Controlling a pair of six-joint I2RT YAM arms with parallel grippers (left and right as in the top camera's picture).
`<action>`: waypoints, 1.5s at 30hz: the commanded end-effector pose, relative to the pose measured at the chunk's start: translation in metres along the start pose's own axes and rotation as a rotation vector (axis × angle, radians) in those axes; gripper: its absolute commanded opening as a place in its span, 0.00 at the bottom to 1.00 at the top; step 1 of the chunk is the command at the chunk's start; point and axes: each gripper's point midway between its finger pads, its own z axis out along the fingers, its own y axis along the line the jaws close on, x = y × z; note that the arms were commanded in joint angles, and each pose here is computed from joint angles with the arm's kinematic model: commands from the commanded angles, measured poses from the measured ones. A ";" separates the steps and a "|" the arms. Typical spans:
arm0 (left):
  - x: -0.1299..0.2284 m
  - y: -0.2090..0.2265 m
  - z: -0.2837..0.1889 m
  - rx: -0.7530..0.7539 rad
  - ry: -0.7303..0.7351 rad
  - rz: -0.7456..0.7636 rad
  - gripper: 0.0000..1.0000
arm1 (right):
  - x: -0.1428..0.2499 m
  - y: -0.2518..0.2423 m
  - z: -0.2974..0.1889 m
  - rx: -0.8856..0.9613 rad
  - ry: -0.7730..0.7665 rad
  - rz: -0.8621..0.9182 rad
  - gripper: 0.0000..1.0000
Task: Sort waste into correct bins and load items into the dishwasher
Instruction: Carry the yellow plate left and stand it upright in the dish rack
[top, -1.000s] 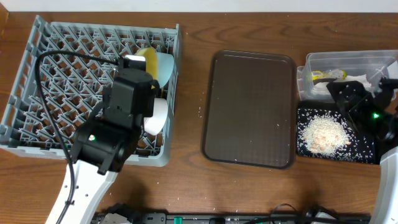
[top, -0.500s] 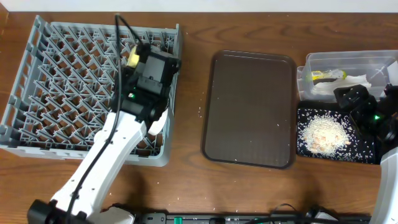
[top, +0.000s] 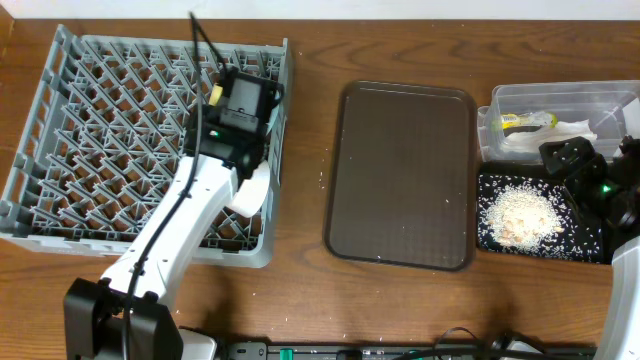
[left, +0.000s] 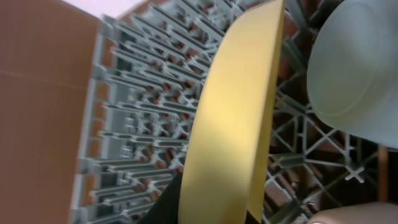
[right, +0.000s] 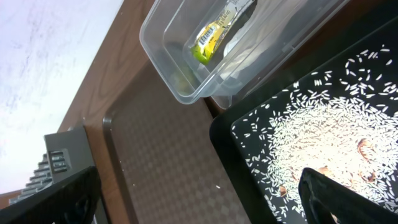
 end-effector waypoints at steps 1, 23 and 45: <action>-0.002 -0.006 0.006 0.109 0.005 -0.099 0.08 | -0.002 0.000 -0.002 0.003 -0.011 0.013 0.99; -0.022 -0.012 -0.076 0.261 -0.188 -0.063 0.88 | -0.002 0.000 -0.002 0.003 -0.011 0.013 0.99; 0.011 -0.005 -0.198 0.549 -0.354 -0.207 0.50 | -0.002 0.000 -0.002 0.003 -0.011 0.013 0.99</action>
